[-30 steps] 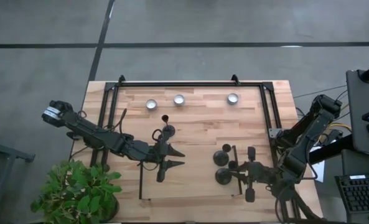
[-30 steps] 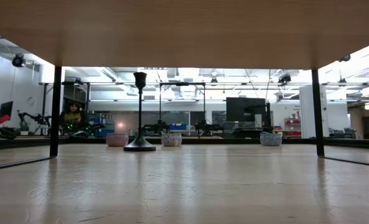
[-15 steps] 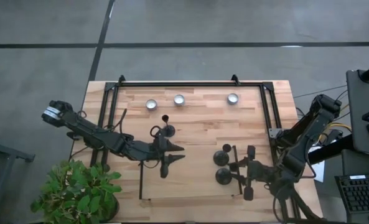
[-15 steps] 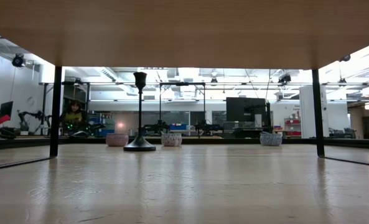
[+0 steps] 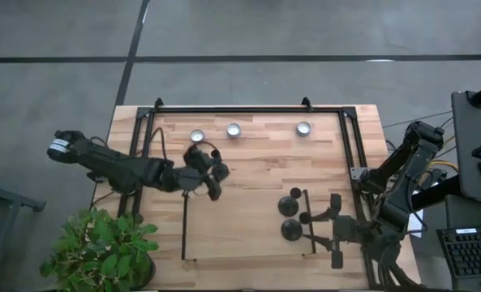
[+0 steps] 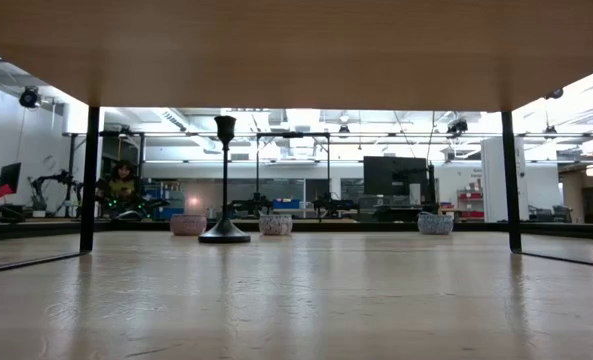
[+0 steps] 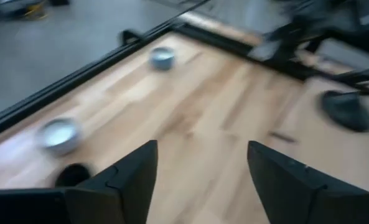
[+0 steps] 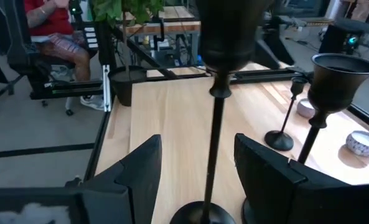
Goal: Pick & Place candle stick holders
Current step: Put the candle holder on the shelf
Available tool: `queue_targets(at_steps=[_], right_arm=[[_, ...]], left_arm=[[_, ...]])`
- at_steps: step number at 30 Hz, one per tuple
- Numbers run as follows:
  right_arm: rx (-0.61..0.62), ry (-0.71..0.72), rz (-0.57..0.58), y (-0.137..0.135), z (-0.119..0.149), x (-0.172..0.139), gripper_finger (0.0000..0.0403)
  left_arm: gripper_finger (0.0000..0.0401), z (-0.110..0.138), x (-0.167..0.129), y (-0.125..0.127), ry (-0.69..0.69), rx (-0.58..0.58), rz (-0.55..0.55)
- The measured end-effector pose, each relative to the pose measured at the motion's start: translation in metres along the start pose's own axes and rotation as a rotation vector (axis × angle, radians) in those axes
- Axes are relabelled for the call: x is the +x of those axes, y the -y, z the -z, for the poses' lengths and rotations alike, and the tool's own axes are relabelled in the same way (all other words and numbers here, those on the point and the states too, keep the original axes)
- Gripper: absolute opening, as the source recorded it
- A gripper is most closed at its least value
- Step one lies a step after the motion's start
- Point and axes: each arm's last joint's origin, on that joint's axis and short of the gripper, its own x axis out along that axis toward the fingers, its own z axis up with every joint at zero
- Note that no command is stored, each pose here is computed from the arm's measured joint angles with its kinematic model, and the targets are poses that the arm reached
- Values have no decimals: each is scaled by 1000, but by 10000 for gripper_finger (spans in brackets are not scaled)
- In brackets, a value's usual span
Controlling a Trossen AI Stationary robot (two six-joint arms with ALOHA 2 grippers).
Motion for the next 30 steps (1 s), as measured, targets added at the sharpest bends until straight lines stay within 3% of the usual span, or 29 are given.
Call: queue_targets(at_steps=[6, 13, 30], right_arm=[[-5, -1, 1, -1, 1, 0, 196], [-6, -2, -3, -1, 2, -1, 196], [-2, -5, -3, -2, 3, 0, 196]], left_arm=[[276, -9, 16, -27, -83, -30, -105], [278, -14, 27, -51, -126, -64, -174], [270, 0, 42, -59, -269, -57, -196]])
